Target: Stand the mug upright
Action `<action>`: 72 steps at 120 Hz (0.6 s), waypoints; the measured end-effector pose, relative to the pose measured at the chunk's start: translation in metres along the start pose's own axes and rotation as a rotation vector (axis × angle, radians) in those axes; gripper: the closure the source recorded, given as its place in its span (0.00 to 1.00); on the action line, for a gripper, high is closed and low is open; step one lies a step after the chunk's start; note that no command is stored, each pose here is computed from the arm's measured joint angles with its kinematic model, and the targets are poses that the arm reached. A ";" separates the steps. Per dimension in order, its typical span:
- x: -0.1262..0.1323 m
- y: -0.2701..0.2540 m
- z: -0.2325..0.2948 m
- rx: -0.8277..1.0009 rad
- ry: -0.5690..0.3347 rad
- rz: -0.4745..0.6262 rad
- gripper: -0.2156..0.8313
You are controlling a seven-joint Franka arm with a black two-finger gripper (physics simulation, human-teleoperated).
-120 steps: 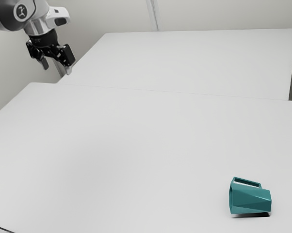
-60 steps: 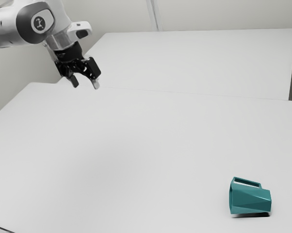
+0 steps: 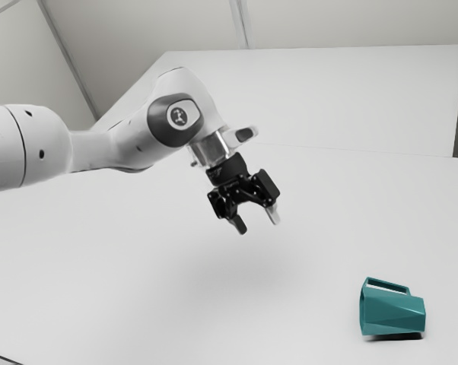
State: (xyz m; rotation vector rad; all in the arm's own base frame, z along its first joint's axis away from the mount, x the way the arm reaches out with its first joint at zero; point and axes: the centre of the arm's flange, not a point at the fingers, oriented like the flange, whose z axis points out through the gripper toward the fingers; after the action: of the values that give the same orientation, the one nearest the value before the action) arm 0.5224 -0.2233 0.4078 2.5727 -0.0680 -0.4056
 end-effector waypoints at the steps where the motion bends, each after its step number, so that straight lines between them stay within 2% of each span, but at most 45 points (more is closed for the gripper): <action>1: 0.001 0.000 0.003 -0.008 -0.003 -0.006 0.21; 38: 0.013 0.017 0.085 -0.244 -0.100 -0.162 0.21; 72: 0.007 0.047 0.142 -0.320 -0.160 -0.213 0.21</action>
State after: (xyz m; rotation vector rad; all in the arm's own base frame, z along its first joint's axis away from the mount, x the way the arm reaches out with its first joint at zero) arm 0.4883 -0.3348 0.3141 2.2343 0.2003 -0.6461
